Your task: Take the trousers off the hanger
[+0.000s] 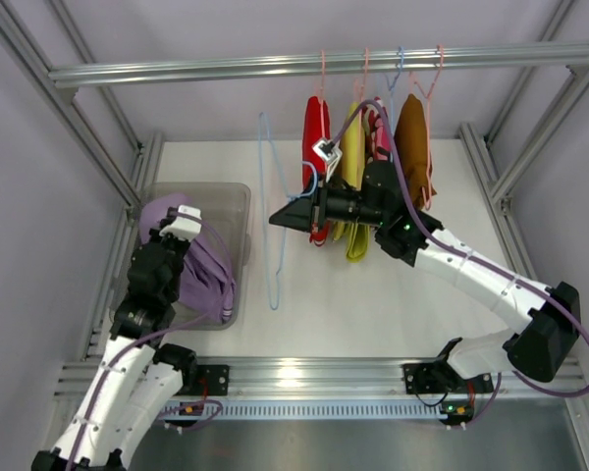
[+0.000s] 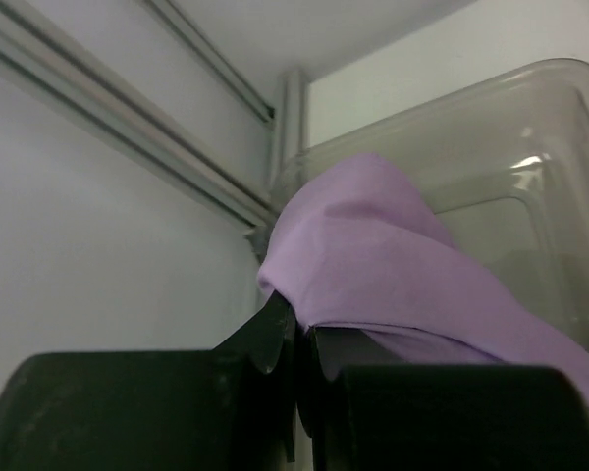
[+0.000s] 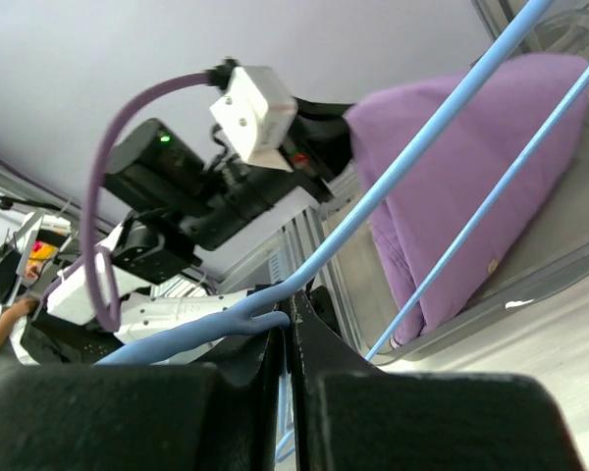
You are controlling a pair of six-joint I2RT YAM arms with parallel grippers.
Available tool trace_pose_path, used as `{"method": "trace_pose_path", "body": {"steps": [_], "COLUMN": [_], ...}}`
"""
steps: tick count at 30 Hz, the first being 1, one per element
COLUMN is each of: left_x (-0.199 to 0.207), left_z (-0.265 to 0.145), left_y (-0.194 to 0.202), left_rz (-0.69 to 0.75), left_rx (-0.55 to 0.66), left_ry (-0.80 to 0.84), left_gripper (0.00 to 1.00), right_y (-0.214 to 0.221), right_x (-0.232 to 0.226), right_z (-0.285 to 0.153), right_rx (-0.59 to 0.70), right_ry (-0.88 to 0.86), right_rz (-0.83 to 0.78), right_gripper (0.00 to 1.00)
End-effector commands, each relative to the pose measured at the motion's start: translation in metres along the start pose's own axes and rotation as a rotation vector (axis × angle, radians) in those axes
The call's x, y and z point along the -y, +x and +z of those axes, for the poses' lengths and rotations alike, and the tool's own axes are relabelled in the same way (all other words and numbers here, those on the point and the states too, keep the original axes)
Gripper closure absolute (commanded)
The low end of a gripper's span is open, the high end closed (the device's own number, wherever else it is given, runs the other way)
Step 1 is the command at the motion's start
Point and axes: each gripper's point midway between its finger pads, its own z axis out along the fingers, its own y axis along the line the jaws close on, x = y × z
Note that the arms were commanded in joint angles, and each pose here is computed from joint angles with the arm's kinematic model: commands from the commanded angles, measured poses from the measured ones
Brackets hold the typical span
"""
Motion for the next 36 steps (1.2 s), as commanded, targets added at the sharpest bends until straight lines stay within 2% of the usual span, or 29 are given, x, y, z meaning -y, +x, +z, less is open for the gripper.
{"method": "trace_pose_path", "body": {"steps": [1, 2, 5, 6, 8, 11, 13, 16, 17, 19, 21, 25, 28, 30, 31, 36], "left_x": [0.009, 0.021, 0.030, 0.029, 0.035, 0.026, 0.022, 0.010, 0.019, 0.018, 0.032, 0.037, 0.034, 0.043, 0.049, 0.058], "left_z": [0.012, 0.018, 0.028, 0.029, 0.029, 0.007, -0.020, -0.053, -0.063, -0.080, -0.098, -0.109, -0.125, -0.132, -0.130, -0.121], "left_y": [-0.041, -0.037, -0.036, -0.036, -0.028, -0.064, -0.103, -0.153, -0.156, -0.176, -0.182, -0.187, -0.205, -0.205, -0.196, -0.170], "left_rz": [-0.226, -0.273, -0.370, -0.392, -0.454, -0.561, -0.614, -0.662, -0.663, -0.648, -0.609, -0.563, -0.532, -0.512, -0.511, -0.436], "left_rx": [0.164, 0.150, 0.122, 0.102, 0.011, 0.061, 0.166, 0.271, 0.245, 0.274, 0.282, 0.262, 0.292, 0.269, 0.213, 0.148], "left_ry": [0.030, 0.063, 0.075, 0.065, 0.095, 0.179, 0.299, 0.426, 0.504, 0.590, 0.720, 0.800, 0.877, 0.956, 0.974, 0.950], "left_gripper": [0.96, 0.91, 0.66, 0.49, 0.34, 0.16, 0.02, 0.01, 0.01, 0.02, 0.02, 0.03, 0.05, 0.11, 0.12, 0.13], "right_y": [-0.036, -0.041, -0.052, -0.056, -0.061, -0.066, -0.066, -0.068, -0.069, -0.074, -0.075, -0.077, -0.070, -0.062, -0.062, -0.054], "right_x": [-0.036, -0.041, -0.054, -0.059, -0.067, -0.079, -0.082, -0.082, -0.079, -0.072, -0.060, -0.037, -0.021, -0.017, -0.012, -0.002], "right_z": [-0.010, -0.012, -0.017, -0.020, -0.025, -0.035, -0.039, -0.044, -0.044, -0.041, -0.030, -0.002, 0.027, 0.039, 0.044, 0.073], "right_rx": [0.076, 0.084, 0.110, 0.122, 0.138, 0.160, 0.163, 0.180, 0.189, 0.211, 0.209, 0.218, 0.192, 0.168, 0.175, 0.159], "right_ry": [-0.072, -0.080, -0.096, -0.102, -0.111, -0.122, -0.121, -0.100, -0.086, -0.052, -0.003, 0.079, 0.126, 0.156, 0.179, 0.267], "right_rz": [-0.103, -0.114, -0.159, -0.182, -0.204, -0.229, -0.233, -0.229, -0.224, -0.205, -0.169, -0.066, 0.037, 0.083, 0.099, 0.166], "right_gripper": [1.00, 1.00, 1.00, 1.00, 1.00, 1.00, 1.00, 1.00, 1.00, 1.00, 1.00, 1.00, 1.00, 1.00, 1.00, 1.00]}}
